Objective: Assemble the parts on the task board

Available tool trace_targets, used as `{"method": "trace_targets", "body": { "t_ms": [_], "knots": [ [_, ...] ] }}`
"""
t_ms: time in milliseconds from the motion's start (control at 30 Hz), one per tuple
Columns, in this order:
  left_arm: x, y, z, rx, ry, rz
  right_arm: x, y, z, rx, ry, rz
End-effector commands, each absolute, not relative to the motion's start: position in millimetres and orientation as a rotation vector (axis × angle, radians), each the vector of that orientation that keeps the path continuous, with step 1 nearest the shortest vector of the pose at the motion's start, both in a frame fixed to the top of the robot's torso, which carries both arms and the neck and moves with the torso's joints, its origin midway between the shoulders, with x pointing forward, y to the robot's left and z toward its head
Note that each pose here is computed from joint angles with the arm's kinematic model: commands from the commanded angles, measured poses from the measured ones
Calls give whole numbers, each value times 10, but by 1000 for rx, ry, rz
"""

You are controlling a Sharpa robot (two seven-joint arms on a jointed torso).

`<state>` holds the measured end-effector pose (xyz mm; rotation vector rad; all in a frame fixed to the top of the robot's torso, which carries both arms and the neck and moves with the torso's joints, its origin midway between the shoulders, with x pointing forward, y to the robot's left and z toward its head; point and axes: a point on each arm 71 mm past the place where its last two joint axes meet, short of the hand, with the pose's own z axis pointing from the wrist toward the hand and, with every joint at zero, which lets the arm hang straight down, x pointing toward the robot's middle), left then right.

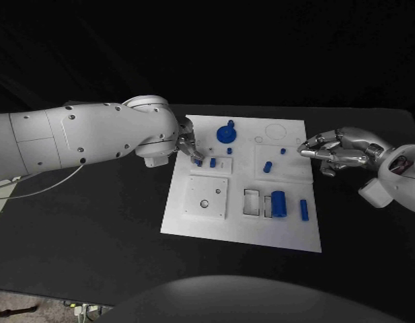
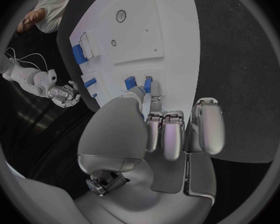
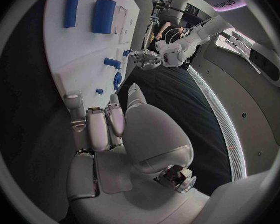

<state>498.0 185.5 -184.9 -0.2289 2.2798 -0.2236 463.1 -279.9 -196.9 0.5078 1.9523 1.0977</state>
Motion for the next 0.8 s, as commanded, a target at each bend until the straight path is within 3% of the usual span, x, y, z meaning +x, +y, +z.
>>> {"method": "trace_targets", "body": {
  "t_ms": [33, 800],
  "knots": [
    [4965, 1861, -1888, -228, 2298, -187, 4621, -2785, -1975, 497, 1962, 1117],
    [4958, 1835, -1907, -209, 2314, -188, 4621, -2779, -1981, 496, 1962, 1119]
  ]
}}
